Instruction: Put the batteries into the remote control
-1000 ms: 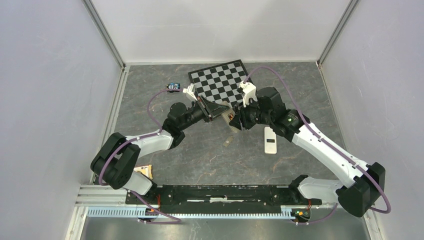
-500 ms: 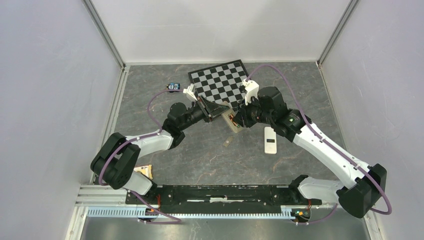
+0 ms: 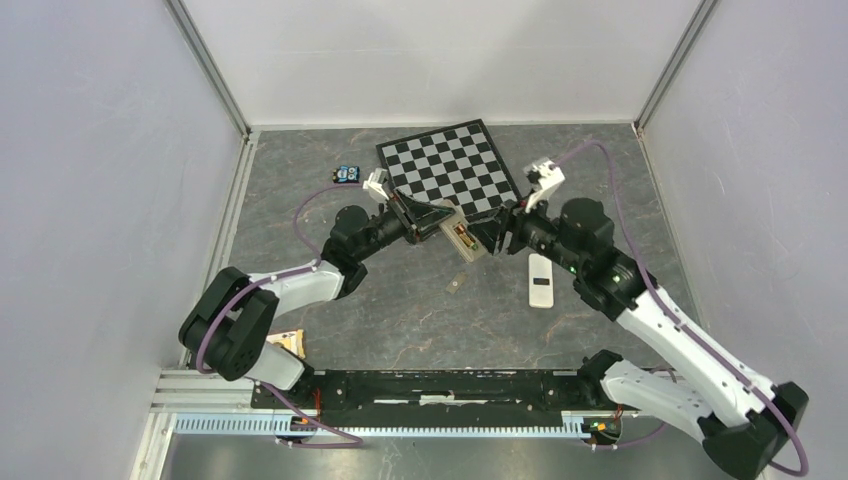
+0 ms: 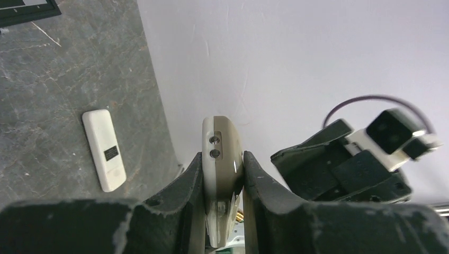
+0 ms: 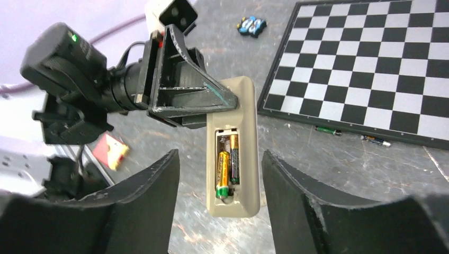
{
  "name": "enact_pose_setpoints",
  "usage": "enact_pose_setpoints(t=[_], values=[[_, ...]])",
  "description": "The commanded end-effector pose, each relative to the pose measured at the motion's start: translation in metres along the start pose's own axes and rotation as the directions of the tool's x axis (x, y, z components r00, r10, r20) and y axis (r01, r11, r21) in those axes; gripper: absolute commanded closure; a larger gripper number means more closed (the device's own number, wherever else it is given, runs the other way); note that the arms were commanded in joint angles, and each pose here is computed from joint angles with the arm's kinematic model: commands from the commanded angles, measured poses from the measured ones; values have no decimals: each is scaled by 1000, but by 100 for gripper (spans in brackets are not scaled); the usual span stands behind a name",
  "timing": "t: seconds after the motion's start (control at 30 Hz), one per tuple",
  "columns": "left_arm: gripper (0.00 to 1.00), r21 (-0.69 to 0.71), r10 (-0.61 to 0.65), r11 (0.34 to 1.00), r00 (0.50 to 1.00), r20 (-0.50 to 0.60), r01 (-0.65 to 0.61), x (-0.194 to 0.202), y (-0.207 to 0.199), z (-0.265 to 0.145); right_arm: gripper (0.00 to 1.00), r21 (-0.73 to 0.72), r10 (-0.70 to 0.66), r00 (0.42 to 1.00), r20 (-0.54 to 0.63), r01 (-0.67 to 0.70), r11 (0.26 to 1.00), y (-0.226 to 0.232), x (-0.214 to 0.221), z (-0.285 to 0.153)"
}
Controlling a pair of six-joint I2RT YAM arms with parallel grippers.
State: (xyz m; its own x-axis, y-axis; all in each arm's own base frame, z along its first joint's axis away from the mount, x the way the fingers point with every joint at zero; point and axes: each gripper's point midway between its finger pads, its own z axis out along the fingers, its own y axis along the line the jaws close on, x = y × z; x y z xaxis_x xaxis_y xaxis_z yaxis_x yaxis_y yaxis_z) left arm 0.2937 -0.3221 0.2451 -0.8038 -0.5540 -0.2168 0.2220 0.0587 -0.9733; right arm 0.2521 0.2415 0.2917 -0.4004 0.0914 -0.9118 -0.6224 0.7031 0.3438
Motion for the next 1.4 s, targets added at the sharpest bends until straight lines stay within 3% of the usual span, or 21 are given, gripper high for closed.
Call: enact_pose_setpoints(t=[0.0, 0.2, 0.33, 0.6, 1.37], values=[[98, 132, -99, 987, 994, 35, 93, -14, -43, -7, 33, -19, 111, 958, 265, -110, 994, 2, -37, -17], [98, 254, -307, 924, 950, 51, 284, -34, -72, -2, 26, -78, 265, 902, 341, -253, 964, 5, -42, -23], [98, 303, -336, 900, 942, 23, 314, -37, -88, 4, 24, -126, 336, 845, 415, -312, 942, 6, -56, -32], [98, 358, -366, 870, 930, 9, 339, -37, -97, 2, 27, -189, 467, 793, 392, -428, 884, 10, -54, -27], [98, 347, -349, 876, 937, -23, 335, -26, -99, 8, 43, -147, 490, 809, 324, -469, 871, 3, -32, -4]])
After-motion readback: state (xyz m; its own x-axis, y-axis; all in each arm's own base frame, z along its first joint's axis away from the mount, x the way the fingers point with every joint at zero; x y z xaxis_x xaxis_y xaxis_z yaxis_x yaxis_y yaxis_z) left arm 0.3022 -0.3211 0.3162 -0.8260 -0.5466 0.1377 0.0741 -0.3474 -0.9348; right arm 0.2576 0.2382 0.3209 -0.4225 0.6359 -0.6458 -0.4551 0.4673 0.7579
